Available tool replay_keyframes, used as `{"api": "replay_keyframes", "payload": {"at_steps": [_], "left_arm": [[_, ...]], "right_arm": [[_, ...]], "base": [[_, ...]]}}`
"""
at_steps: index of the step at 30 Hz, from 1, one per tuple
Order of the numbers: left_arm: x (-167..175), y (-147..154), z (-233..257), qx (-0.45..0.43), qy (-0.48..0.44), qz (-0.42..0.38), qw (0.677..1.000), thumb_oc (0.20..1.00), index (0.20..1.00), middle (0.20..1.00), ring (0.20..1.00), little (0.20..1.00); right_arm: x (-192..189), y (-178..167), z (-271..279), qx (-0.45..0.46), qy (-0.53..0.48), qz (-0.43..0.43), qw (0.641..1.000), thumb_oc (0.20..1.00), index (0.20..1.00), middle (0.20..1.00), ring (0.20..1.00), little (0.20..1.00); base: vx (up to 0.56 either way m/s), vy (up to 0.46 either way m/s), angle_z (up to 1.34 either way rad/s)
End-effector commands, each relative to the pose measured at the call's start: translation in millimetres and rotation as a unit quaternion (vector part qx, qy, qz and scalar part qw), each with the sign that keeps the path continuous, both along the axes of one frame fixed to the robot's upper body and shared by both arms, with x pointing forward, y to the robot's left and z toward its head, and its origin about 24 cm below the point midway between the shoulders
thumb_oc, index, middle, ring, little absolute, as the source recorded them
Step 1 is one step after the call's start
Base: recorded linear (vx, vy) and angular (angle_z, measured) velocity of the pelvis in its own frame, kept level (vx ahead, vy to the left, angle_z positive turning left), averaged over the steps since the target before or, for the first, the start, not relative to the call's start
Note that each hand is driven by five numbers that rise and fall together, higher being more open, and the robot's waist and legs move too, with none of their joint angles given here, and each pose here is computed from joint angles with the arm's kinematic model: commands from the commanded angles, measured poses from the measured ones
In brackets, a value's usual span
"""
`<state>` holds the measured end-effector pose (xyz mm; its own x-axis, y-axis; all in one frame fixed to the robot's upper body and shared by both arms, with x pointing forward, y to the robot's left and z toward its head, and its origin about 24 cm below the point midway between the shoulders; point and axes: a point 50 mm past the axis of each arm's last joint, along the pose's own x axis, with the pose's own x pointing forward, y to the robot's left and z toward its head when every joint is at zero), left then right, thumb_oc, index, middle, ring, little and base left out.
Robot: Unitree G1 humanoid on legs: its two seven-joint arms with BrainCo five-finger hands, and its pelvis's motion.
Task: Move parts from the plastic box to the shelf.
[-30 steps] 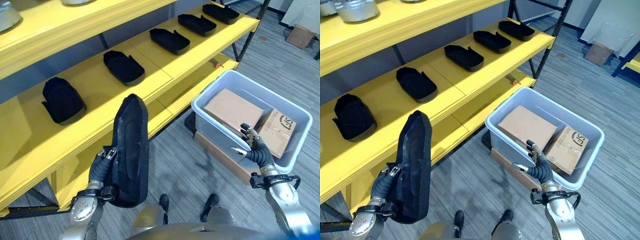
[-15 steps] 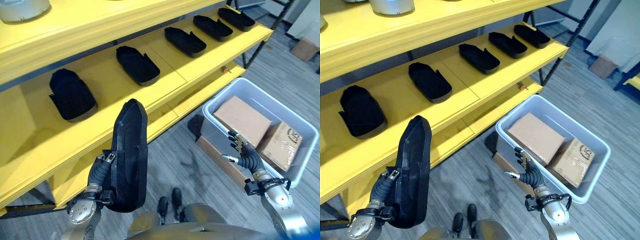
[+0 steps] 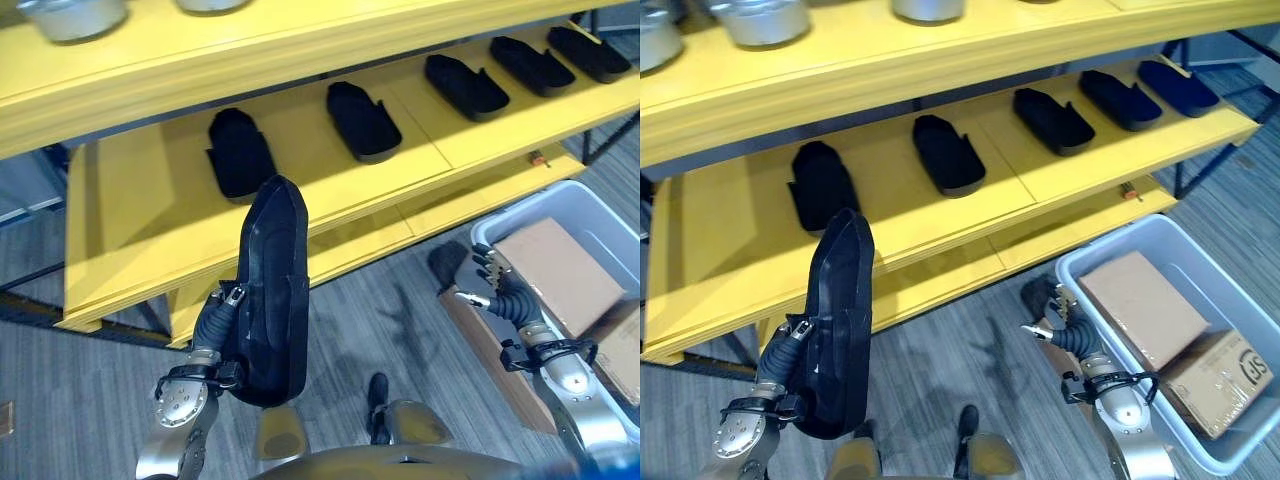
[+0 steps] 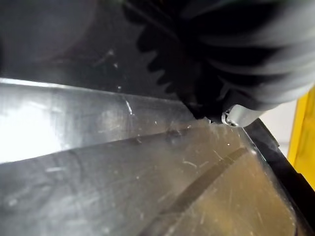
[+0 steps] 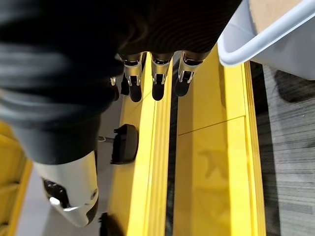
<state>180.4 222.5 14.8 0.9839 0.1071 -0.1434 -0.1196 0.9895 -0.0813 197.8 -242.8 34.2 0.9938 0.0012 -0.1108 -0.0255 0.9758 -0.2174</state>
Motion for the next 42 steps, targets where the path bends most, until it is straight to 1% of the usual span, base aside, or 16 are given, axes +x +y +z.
{"api": "replay_keyframes", "payload": {"at_steps": [1,6,9,18,24,31,36,38,39,42], "left_arm": [[-1.6,14.1,30.2,0.014,-0.072,0.018,0.997,0.2,0.2,0.2,0.2,0.2],[-2.5,16.1,31.8,0.027,-0.073,0.013,0.997,0.2,0.2,0.2,0.2,0.2],[-3.1,20.4,33.6,0.043,-0.072,0.019,0.996,0.2,0.2,0.2,0.2,0.2],[2.9,24.8,38.5,0.062,-0.08,0.023,0.995,0.2,0.2,0.2,0.2,0.2],[9.7,27.5,47.7,0.076,-0.098,0.023,0.992,0.2,0.2,0.2,0.2,0.2],[19.6,31.6,57.0,0.109,-0.115,0.024,0.987,0.2,0.2,0.2,0.2,0.2],[20.9,32.8,57.5,0.103,-0.118,0.035,0.987,0.2,0.2,0.2,0.2,0.2],[20.4,31.2,55.6,0.1,-0.115,0.035,0.988,0.2,0.2,0.2,0.2,0.2],[22.2,24.3,52.7,0.091,-0.115,0.023,0.989,0.2,0.2,0.2,0.2,0.2],[25.5,19.5,54.4,0.082,-0.122,0.017,0.989,0.2,0.2,0.2,0.2,0.2]], "right_arm": [[1.2,1.0,11.5,-0.009,-0.039,-0.001,0.999,1.0,1.0,1.0,1.0,1.0],[-0.4,6.0,5.8,0.014,-0.031,-0.006,0.999,1.0,1.0,1.0,1.0,1.0],[0.3,15.6,1.9,0.041,-0.026,0.004,0.999,1.0,1.0,1.0,1.0,1.0],[2.0,21.4,3.1,0.043,-0.029,0.015,0.999,1.0,1.0,1.0,1.0,1.0],[12.0,28.3,9.9,0.043,-0.046,0.033,0.997,1.0,1.0,1.0,1.0,1.0],[18.6,37.8,9.4,0.066,-0.051,0.036,0.996,1.0,1.0,1.0,1.0,1.0],[22.1,41.1,9.8,0.058,-0.048,0.053,0.996,1.0,1.0,1.0,1.0,1.0],[17.9,38.3,9.1,0.05,-0.043,0.054,0.996,1.0,1.0,1.0,1.0,1.0],[14.8,33.8,8.6,0.042,-0.039,0.054,0.997,1.0,1.0,1.0,1.0,1.0],[14.7,27.7,13.0,0.029,-0.047,0.048,0.997,1.0,1.0,1.0,1.0,1.0]], "base": [[0.05,0.37,0.48],[0.09,0.296,0.37],[0.07,0.22,0.29],[0.05,0.171,0.12],[0.03,0.153,0.16],[0.03,0.162,0.09],[0.08,-0.049,-0.32],[0.08,-0.18,0.06],[0.1,-0.327,0.6],[0.01,-0.212,0.2]]}}
